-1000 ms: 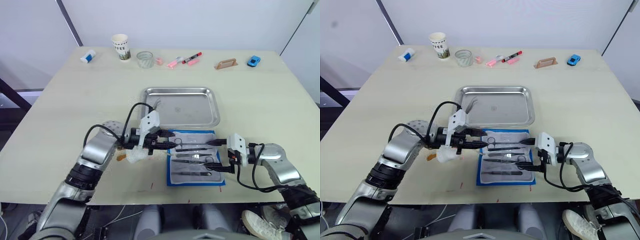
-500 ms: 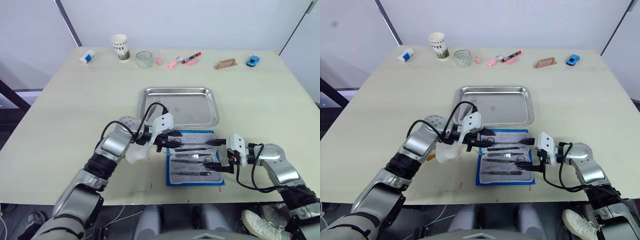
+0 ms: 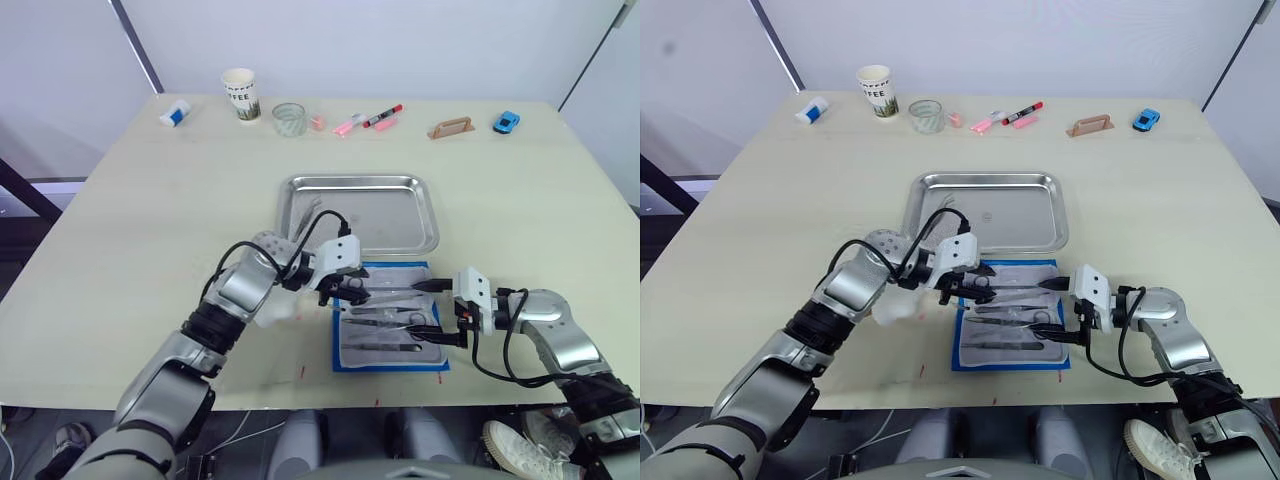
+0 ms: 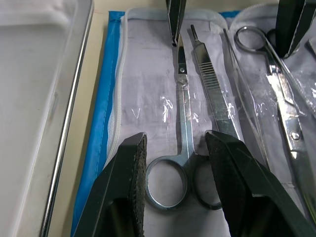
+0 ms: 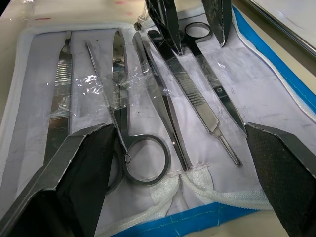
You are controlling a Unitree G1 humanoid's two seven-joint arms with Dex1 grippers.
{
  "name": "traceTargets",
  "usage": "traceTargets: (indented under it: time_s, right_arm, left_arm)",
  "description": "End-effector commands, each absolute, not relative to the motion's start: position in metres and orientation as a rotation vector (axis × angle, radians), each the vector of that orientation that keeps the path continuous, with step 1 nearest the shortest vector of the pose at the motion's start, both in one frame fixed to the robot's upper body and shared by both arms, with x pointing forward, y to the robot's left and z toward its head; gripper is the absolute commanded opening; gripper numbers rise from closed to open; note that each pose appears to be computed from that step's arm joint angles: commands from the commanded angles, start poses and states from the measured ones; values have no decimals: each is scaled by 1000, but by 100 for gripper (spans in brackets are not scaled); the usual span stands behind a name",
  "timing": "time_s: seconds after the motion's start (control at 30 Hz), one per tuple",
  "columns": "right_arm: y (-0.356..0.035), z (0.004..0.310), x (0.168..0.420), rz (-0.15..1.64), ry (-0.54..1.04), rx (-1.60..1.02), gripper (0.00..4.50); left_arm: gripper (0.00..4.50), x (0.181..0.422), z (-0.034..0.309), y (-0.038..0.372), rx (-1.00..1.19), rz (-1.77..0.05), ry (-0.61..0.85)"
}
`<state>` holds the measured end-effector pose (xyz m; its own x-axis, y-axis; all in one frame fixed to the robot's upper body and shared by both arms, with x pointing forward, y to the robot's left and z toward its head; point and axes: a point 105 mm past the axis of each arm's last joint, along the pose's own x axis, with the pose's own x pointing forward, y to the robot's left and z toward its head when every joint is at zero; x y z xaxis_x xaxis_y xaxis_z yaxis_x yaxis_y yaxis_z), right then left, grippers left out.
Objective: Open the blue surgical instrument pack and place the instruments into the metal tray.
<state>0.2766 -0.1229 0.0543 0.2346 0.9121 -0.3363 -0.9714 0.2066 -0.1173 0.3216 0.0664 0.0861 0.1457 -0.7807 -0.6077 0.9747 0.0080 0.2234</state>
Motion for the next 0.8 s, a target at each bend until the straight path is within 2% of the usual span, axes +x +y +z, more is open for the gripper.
traceTargets:
  time_s: [0.03,0.07,0.13,0.17,0.37,0.8]
  right_arm:
    - [-129,30,271,1300,329,-346,450]
    - [-128,30,271,1301,329,-346,450]
    - [-128,31,271,1302,329,-346,450]
    - [-128,31,271,1303,329,-346,450]
    - [-127,31,270,1314,329,-348,450]
    - [-126,27,272,1320,343,-350,450]
  left_arm:
    - [145,319,72,71,742,-1419,414]
    - [116,319,72,71,741,-1419,418]
    - [27,319,70,72,753,-1424,424]
    - [11,319,70,73,756,-1423,423]
    - [11,321,73,76,773,-1419,418]
    - [11,322,110,86,764,-1445,409]
